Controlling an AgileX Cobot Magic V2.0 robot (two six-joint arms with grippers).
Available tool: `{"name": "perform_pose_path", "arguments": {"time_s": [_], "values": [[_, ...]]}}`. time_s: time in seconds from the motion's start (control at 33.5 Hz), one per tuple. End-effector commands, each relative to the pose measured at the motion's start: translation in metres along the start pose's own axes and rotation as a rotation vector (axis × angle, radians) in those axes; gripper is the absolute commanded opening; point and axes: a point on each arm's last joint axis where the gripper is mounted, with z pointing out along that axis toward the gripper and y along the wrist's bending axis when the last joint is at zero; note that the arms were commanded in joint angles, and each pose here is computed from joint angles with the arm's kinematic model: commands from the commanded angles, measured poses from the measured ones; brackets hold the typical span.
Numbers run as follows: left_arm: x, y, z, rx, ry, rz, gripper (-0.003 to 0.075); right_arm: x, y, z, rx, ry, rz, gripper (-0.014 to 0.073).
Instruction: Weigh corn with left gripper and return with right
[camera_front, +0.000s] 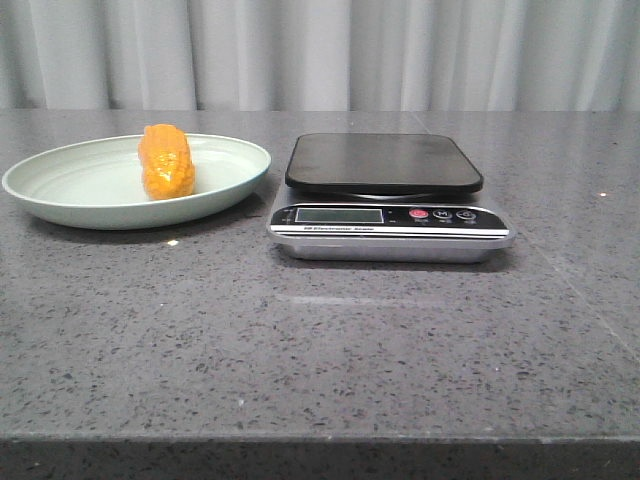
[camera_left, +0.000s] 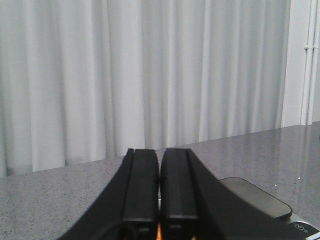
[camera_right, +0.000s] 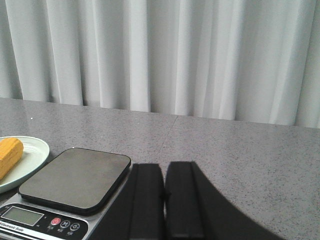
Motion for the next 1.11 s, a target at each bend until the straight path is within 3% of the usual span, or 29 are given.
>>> {"name": "perform_pose_path", "arguments": {"time_s": [0.0,0.21,0.36,0.54,0.84,1.08], "values": [[-0.015,0.000,0.001,-0.001,-0.096,0.000,0.0134,-0.013,-0.001,-0.001,0.018,-0.081,-0.011,0.0169],[-0.014,0.000,0.001,0.000,-0.097,0.000,0.0134,-0.013,-0.001,-0.001,0.018,-0.081,-0.011,0.0169],[0.004,0.002,-0.003,-0.024,-0.058,0.007,0.0134,-0.013,-0.001,-0.001,0.018,-0.081,-0.011,0.0169],[0.040,0.013,-0.023,-0.196,0.014,0.031,0.0134,-0.013,-0.001,-0.001,0.018,-0.081,-0.011,0.0169],[0.073,0.022,-0.048,-0.443,-0.015,0.080,0.0134,-0.013,-0.001,-0.001,0.018,-0.081,-0.011,0.0169],[0.083,0.025,-0.050,-0.494,0.052,0.048,0.0134,-0.013,-0.001,-0.001,0.016,-0.074,-0.011,0.0169]]}}
